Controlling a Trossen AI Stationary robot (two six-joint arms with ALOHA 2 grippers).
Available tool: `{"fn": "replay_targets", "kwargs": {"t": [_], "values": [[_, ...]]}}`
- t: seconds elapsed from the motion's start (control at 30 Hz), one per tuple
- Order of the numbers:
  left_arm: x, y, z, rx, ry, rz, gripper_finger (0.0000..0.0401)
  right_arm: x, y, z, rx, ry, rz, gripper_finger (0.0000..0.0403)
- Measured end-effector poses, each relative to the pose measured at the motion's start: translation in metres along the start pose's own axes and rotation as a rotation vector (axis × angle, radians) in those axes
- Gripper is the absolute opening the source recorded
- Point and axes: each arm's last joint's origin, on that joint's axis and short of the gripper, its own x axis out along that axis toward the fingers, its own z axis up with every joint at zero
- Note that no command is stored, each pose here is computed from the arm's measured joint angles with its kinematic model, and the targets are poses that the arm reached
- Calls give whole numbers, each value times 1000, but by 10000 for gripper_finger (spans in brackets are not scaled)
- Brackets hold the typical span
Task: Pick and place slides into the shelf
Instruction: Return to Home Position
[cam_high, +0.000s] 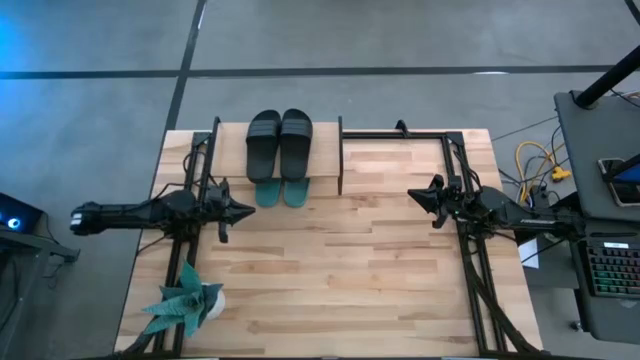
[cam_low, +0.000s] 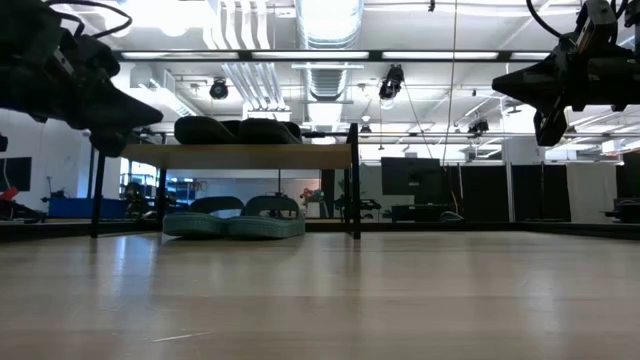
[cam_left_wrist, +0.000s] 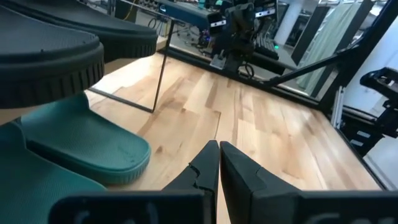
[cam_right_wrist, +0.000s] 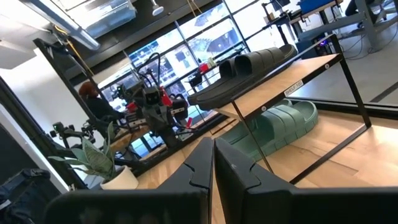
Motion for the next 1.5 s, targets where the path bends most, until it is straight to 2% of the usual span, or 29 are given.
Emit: {"fn": "replay_targets", "kwargs": {"t": [0.6,1.5], "values": [[5,1,-5,8,65,22,0,0,0,0,0,-1,0,9],[7,1,-4,6,43,15,0,1,0,-1,-4,18,-10,9]]}}
